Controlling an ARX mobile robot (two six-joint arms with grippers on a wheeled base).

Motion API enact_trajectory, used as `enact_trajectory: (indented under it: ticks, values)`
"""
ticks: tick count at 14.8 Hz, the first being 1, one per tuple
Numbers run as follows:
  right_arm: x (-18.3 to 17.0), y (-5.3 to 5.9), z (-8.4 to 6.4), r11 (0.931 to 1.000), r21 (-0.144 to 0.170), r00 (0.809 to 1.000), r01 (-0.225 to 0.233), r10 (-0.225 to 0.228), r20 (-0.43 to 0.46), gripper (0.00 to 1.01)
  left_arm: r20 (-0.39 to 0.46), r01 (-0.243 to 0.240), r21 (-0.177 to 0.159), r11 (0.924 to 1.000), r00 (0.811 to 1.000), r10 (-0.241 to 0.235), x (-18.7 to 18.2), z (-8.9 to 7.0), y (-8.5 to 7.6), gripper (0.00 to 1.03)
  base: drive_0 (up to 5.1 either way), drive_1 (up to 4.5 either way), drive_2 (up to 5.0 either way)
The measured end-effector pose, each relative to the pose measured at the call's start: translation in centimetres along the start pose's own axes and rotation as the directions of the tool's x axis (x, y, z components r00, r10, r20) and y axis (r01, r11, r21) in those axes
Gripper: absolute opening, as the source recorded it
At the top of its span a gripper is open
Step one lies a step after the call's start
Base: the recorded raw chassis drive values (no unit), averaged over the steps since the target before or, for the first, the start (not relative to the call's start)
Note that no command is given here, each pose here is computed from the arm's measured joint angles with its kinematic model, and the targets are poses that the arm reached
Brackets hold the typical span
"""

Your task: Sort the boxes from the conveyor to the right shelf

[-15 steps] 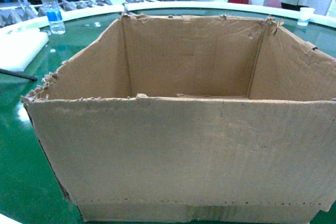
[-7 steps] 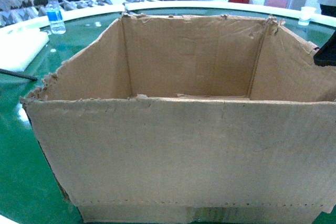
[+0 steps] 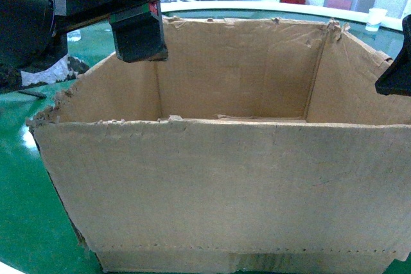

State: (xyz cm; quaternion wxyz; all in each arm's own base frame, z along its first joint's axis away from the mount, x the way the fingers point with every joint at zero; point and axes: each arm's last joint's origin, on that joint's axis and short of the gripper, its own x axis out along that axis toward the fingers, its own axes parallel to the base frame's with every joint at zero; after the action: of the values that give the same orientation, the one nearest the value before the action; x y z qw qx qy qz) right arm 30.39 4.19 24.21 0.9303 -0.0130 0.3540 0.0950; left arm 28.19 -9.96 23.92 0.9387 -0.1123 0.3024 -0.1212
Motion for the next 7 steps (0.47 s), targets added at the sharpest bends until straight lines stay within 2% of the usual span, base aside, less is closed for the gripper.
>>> enact_trajectory:
  ticks: [1,3,5,7]
  values:
    - [0.1,0.0,-0.1,1.0000,-0.006,1.000,-0.003,0.003,-0.004,0.98,-0.019,-0.029,-0.008,0.9995,0.999,0.029,-0.1,-0.2,0.0,0.98,0.0,0.00,0.0]
    - [0.1,-0.6,0.0,1.0000,0.001,1.000,0.002,-0.002,0.001,0.98,-0.023,-0.055,-0.022,0.9982,0.998,0.055,0.0,-0.3,0.2,0.98,0.0,0.00,0.0]
    - [0.1,-0.7,0.0,1.0000,0.003,1.000,-0.002,0.002,0.001,0.98,-0.034,-0.108,-0.036,0.9935,0.994,0.107,0.3,-0.6,1.1,0.98,0.0,0.00,0.0]
    - [0.1,-0.7,-0.2,1.0000,0.002,1.000,-0.008,0.008,-0.002,0.98,-0.048,-0.124,-0.036,0.9917,0.991,0.122,0.8,-0.9,1.4,0.98,0.0,0.00,0.0]
